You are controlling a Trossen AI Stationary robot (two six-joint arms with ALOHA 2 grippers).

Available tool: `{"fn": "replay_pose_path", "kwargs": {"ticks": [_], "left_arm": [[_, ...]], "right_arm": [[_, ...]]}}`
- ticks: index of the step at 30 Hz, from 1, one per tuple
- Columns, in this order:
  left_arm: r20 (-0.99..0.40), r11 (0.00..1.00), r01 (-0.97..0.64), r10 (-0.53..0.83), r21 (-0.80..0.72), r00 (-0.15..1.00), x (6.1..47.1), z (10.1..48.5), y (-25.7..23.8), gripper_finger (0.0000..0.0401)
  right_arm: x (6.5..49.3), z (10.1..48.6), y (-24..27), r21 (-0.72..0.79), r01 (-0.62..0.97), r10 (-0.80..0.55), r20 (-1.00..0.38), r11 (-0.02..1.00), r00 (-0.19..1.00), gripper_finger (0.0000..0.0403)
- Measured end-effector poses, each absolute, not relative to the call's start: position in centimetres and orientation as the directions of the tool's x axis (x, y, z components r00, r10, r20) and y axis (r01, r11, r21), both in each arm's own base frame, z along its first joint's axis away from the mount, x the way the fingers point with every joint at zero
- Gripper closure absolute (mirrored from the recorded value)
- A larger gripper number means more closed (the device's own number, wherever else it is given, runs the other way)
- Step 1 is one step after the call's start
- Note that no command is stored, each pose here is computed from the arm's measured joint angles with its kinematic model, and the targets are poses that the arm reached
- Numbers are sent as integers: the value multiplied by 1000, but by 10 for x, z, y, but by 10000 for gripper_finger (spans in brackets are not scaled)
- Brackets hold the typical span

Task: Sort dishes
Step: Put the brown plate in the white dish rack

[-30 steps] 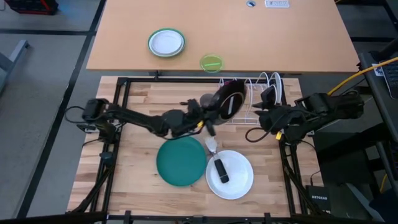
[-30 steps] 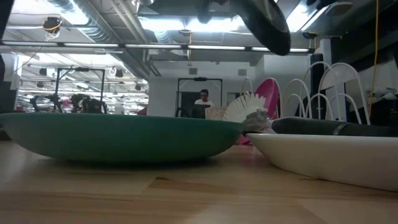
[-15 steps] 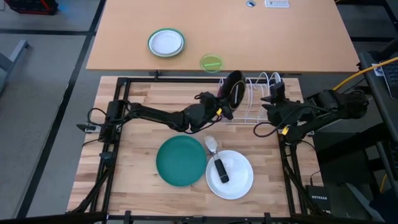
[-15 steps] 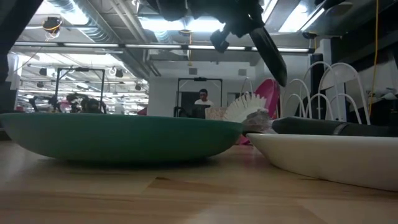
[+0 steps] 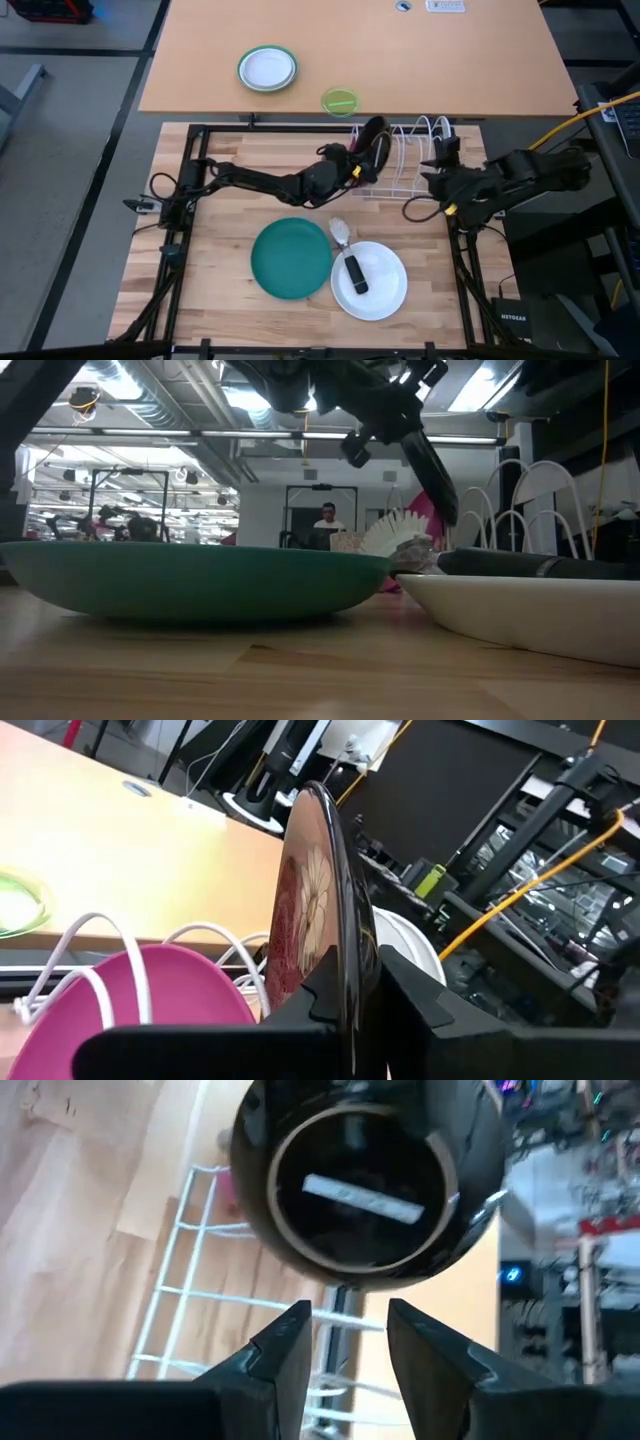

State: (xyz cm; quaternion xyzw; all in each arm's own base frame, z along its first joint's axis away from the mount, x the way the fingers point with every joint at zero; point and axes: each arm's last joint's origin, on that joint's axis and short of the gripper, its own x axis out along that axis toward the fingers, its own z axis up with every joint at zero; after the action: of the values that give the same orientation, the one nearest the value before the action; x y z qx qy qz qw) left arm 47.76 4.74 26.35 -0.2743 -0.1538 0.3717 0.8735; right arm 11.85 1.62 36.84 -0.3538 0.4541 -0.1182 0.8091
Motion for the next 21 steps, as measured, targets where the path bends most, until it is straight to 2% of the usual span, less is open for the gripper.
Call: {"fn": "replay_pose_path", "kwargs": {"ticks": [4,11,14,21], "left_arm": [[59,569,-574,739,-589,671,478,262,51,377],[64,559,-572,746,-600,662,477,262,58,378],[61,546,-567,751,-617,657,476,262,62,378],[57,524,-562,762,-640,645,475,262,71,378]], "right_arm": [[124,335,17,-664,-91,-551,-682,743,480,267],[130,276,16,-734,51,-692,-612,678,383,267],[133,257,17,-727,78,-695,-610,682,381,267],[146,248,21,-680,150,-663,-601,717,446,267]]}}
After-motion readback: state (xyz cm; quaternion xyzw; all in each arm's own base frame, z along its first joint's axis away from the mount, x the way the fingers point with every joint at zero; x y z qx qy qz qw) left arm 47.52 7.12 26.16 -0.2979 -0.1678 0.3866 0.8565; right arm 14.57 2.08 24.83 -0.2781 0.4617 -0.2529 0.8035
